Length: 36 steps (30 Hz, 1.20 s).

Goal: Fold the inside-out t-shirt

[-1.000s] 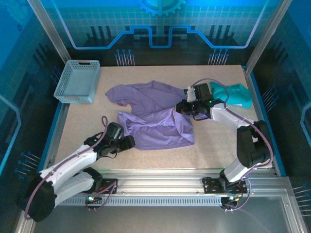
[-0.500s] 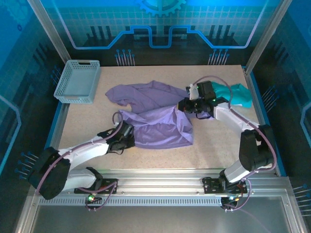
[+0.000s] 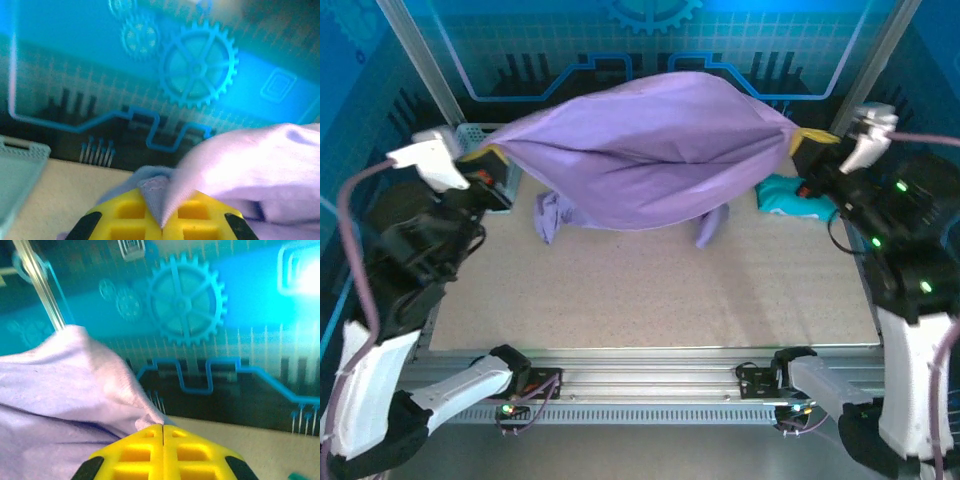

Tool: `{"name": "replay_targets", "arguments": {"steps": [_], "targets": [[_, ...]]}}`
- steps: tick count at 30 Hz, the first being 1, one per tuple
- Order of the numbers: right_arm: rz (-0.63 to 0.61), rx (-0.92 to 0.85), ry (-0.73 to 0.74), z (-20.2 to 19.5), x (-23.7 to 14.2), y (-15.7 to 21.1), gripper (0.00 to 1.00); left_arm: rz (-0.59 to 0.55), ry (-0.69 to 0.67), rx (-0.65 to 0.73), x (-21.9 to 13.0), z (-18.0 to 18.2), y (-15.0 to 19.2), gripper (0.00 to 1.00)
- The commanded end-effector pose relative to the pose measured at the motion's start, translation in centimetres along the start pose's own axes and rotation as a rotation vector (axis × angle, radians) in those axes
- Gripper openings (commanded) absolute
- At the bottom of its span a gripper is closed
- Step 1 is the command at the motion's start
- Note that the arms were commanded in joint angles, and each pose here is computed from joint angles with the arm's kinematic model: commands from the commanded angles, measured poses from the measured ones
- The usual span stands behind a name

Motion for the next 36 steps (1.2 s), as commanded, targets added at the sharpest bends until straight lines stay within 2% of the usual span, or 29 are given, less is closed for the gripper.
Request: {"name": "replay_targets", "arguments": {"steps": [1,4,6,11,14,16,18,20,22,25,27,29,32,35,36], "targets": [[0.085,-0.022,0.109,-1.2,-1.1,1.4,0.00,0.100,-0.161,0.175,0.5,1.8,1.2,0.00],[0.081,-0.033,0.143,-1.6,-1.5,1.5,0.00,0.102,-0.221,0.207,1.9,2.0,1.4,0.00],[0.095,-0.030,0.165,-2.3,-0.5,2.1,0.00,0.145,-0.258,0.215,3.9,2.4,2.5,0.00],[0.128,-0.004,0.228,-5.5,5.4,3.6,0.00,0.247,-0.309,0.144,10.8,4.3,5.5,0.00],[0.056,0.028,0.254,-7.6,9.8,1.6,0.00,0.200,-0.300,0.096,15.5,4.8,3.6,0.00],[-0.007,0.065,0.242,-8.4,12.8,-0.7,0.00,0.126,-0.268,0.071,18.2,4.2,0.3,0.00],[-0.068,0.080,0.206,-7.9,14.4,-3.4,0.00,0.038,-0.240,0.072,19.3,3.3,-3.5,0.00],[-0.127,0.069,0.167,-6.6,14.4,-6.2,0.00,-0.068,-0.202,0.076,18.5,2.2,-7.5,0.00],[-0.205,0.036,0.148,-5.2,13.2,-9.1,0.00,-0.195,-0.157,0.076,16.2,1.3,-11.2,0.00],[-0.284,-0.009,0.117,-3.2,10.6,-11.8,0.00,-0.332,-0.108,0.076,12.5,0.4,-14.6,0.00],[-0.297,-0.026,0.090,-2.2,9.6,-12.5,0.00,-0.368,-0.084,0.073,10.3,0.1,-15.5,0.00],[-0.276,-0.033,0.075,-1.8,9.1,-12.2,0.00,-0.360,-0.070,0.067,8.9,0.1,-15.0,0.00],[-0.184,-0.031,0.059,-2.0,9.1,-9.9,0.00,-0.285,-0.025,0.048,7.3,0.3,-12.1,0.00],[-0.032,-0.008,0.066,-3.0,9.0,-5.4,0.00,-0.145,0.037,-0.021,5.7,0.8,-6.2,0.00],[0.037,0.009,0.082,-3.9,9.2,-2.8,0.00,-0.077,0.058,-0.054,5.2,1.1,-3.0,0.00]]}}
Point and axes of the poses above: each hand's point on the last joint's axis, 136 mm out from that joint toward the fingers, its own x axis out along the fingers, its own z axis along the line the jaws close on, y = z × x, the point moved 5 cm from there along -x, back along the fingers, and after that the axes turned 8 degrees about x, right-handed, at the moved point
